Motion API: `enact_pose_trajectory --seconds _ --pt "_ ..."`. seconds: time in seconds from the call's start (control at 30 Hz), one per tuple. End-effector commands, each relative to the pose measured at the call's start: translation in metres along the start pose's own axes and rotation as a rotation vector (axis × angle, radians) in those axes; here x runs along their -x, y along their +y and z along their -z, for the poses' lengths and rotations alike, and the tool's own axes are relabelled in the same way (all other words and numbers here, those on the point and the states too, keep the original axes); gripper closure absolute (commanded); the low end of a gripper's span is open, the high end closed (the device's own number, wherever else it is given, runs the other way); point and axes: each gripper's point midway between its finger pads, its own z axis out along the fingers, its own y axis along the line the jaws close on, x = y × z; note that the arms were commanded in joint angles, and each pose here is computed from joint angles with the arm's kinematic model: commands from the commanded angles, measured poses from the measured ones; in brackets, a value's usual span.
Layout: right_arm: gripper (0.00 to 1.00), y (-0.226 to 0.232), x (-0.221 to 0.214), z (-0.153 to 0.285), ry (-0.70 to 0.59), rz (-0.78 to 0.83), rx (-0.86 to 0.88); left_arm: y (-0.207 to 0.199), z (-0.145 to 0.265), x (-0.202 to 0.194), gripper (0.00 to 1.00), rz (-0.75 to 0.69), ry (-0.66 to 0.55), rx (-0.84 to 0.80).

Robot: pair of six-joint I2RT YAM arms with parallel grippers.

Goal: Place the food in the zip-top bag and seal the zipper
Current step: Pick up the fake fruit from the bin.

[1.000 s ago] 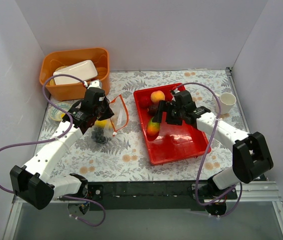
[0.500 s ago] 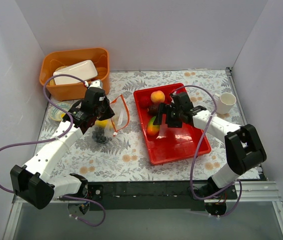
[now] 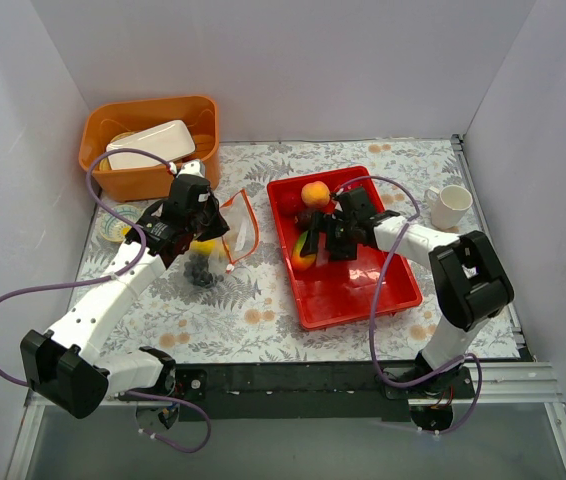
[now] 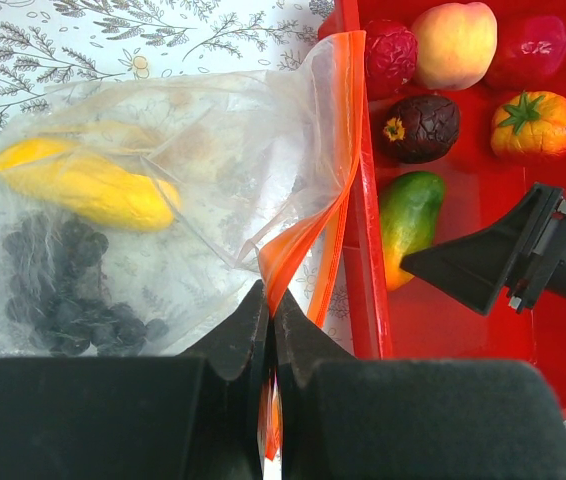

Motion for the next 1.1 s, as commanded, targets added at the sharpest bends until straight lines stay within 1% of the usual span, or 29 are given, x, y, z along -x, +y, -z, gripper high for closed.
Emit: enact_pose_trajectory --seconds 0.0,0.07,0.1,0.17,0.27,0.3,0.33,0.37,0.43,0.5,0.67,0.8,1.07 --pt "0.02 -0.005 0.002 -0.007 0.014 0.027 -0.016 0.001 0.009 0.006 1.00 0.014 -0.029 -0.002" --pt "0.02 -0.011 -0.003 -0.011 0.036 0.026 -0.036 0.000 0.010 0.007 1.00 0.020 -0.034 -0.008" --pt "0.06 -0.012 -0.004 -0.012 0.039 0.029 -0.041 0.000 0.011 0.008 1.00 0.021 -0.038 -0.009" --pt "0.08 -0.017 -0.006 -0.014 0.047 0.025 -0.062 0.000 0.012 0.009 1.00 0.022 -0.047 -0.010" --pt "0.16 -0.021 -0.007 -0.015 0.052 0.026 -0.077 0.001 0.011 0.009 1.00 0.021 -0.043 -0.007" --pt "0.23 -0.022 -0.008 -0.016 0.053 0.028 -0.080 0.000 0.011 0.008 1.00 0.021 -0.041 -0.008" --pt "0.28 -0.022 -0.008 -0.017 0.056 0.029 -0.081 0.001 0.010 0.007 1.00 0.020 -0.037 -0.006" --pt "0.31 -0.023 -0.009 -0.017 0.059 0.030 -0.085 0.000 0.010 0.007 1.00 0.019 -0.036 -0.010" --pt "0.41 -0.024 -0.008 -0.016 0.058 0.035 -0.089 0.000 0.009 0.007 1.00 0.018 -0.035 -0.009" --pt "0.48 -0.026 -0.009 -0.016 0.059 0.038 -0.101 0.000 0.009 0.007 1.00 0.019 -0.034 -0.012" --pt "0.54 -0.030 -0.007 -0.009 0.047 0.054 -0.129 0.000 0.008 0.005 1.00 0.018 -0.031 -0.012" --pt "0.62 -0.035 -0.003 -0.003 0.028 0.077 -0.169 -0.001 0.008 0.006 1.00 0.019 -0.032 -0.016" --pt "0.65 -0.045 0.003 0.012 0.003 0.121 -0.242 -0.003 0.006 0.005 1.00 0.012 -0.027 -0.022"
